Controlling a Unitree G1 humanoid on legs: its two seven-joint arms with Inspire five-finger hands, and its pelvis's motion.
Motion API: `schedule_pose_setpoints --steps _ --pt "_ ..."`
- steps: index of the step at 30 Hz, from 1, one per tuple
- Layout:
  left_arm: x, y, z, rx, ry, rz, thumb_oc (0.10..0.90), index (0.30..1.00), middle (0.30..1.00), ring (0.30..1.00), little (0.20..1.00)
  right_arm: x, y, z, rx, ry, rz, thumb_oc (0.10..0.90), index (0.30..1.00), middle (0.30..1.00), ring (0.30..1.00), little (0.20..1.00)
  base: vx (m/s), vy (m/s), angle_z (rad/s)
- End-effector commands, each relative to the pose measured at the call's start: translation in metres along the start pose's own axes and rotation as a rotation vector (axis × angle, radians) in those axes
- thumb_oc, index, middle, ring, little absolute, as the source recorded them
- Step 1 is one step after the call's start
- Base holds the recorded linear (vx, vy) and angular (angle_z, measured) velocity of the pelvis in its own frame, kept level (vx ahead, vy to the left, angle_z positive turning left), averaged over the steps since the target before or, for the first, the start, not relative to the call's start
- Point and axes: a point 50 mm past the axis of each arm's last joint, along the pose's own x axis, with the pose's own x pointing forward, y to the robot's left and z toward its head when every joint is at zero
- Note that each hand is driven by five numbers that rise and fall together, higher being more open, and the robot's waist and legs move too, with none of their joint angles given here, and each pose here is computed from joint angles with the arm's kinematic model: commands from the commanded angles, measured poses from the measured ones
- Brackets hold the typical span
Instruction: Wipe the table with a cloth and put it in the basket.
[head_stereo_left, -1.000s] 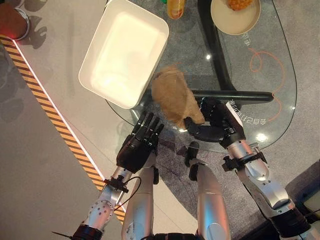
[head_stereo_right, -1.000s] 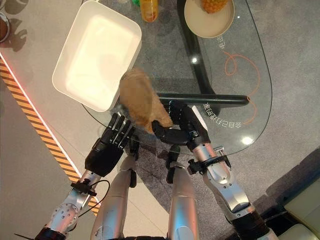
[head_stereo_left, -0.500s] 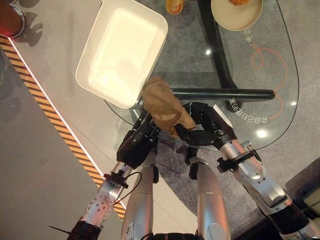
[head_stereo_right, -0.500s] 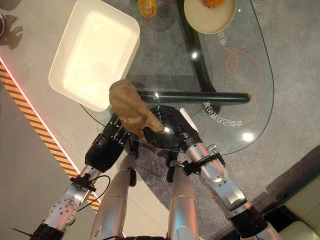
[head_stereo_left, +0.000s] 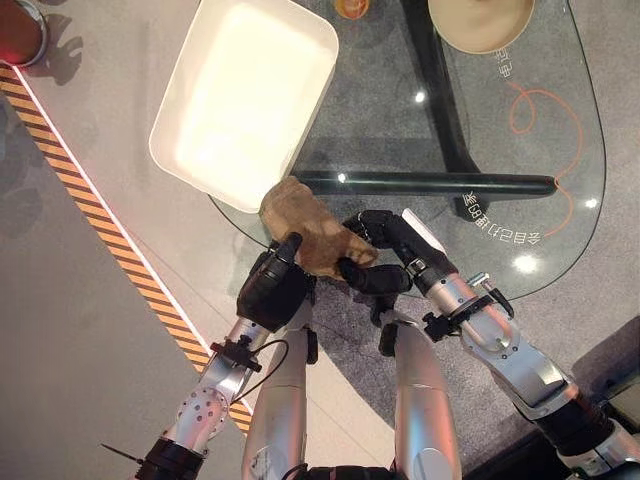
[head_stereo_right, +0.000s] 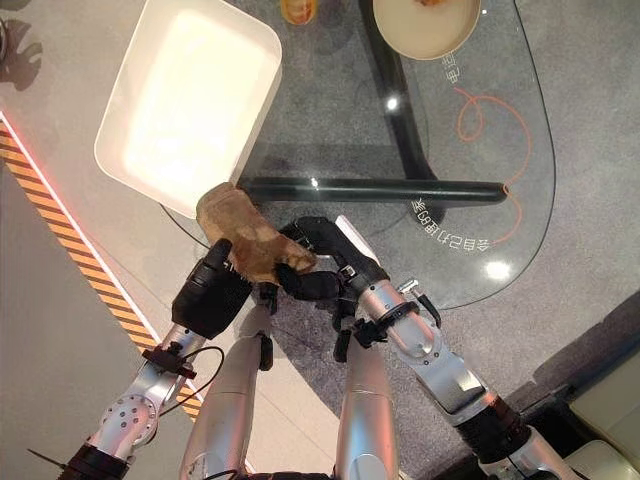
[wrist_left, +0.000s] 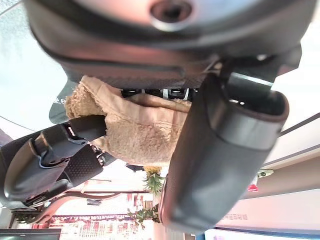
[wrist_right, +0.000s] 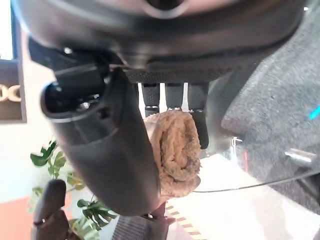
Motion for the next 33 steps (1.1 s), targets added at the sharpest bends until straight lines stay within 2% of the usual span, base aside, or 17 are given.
schedule_pose_setpoints --steps 1,10,14,23,24,25,33 --pt "0.013 -0.053 -0.003 -0.063 0.0 -0.316 0.8 0.9 0.9 0.9 0.9 -0.001 0.013 0.055 -0.057 -0.266 0.098 0.1 0.3 0.3 0.3 0.2 0.0 0.0 0.0" --pt "0.014 -0.059 0.002 -0.107 -0.075 -0.365 0.8 0.9 0.9 0.9 0.9 0.002 0.017 0.045 -0.107 -0.2 0.134 0.1 0.3 0.3 0.3 0.2 0.0 0.0 0.0" --pt "0.015 -0.058 0.007 -0.144 -0.129 -0.345 0.8 0.9 0.9 0.9 0.9 0.003 0.018 0.044 -0.121 -0.187 0.146 0.1 0.3 0.3 0.3 0.2 0.0 0.0 0.0" --pt "0.016 -0.056 0.01 -0.08 -0.14 -0.259 0.8 0.9 0.9 0.9 0.9 0.003 0.019 0.045 -0.138 -0.181 0.184 0.1 0.3 0.3 0.3 0.2 0.0 -0.012 0.02" --pt "0.016 -0.056 0.011 -0.076 -0.144 -0.254 0.232 0.413 0.413 0.413 0.332 0.003 0.019 0.045 -0.139 -0.18 0.185 0.1 0.3 0.3 0.3 0.2 0.01 0.002 0.04" --pt "0.016 -0.055 0.011 -0.075 -0.148 -0.251 0.1 0.3 0.3 0.3 0.2 0.003 0.019 0.045 -0.14 -0.179 0.186 0.1 0.3 0.3 0.3 0.2 0.0 0.0 0.0" --pt "0.015 -0.052 0.009 -0.073 -0.148 -0.237 0.1 0.3 0.3 0.3 0.2 0.003 0.019 0.043 -0.142 -0.179 0.182 0.1 0.3 0.3 0.3 0.2 0.0 0.0 0.0"
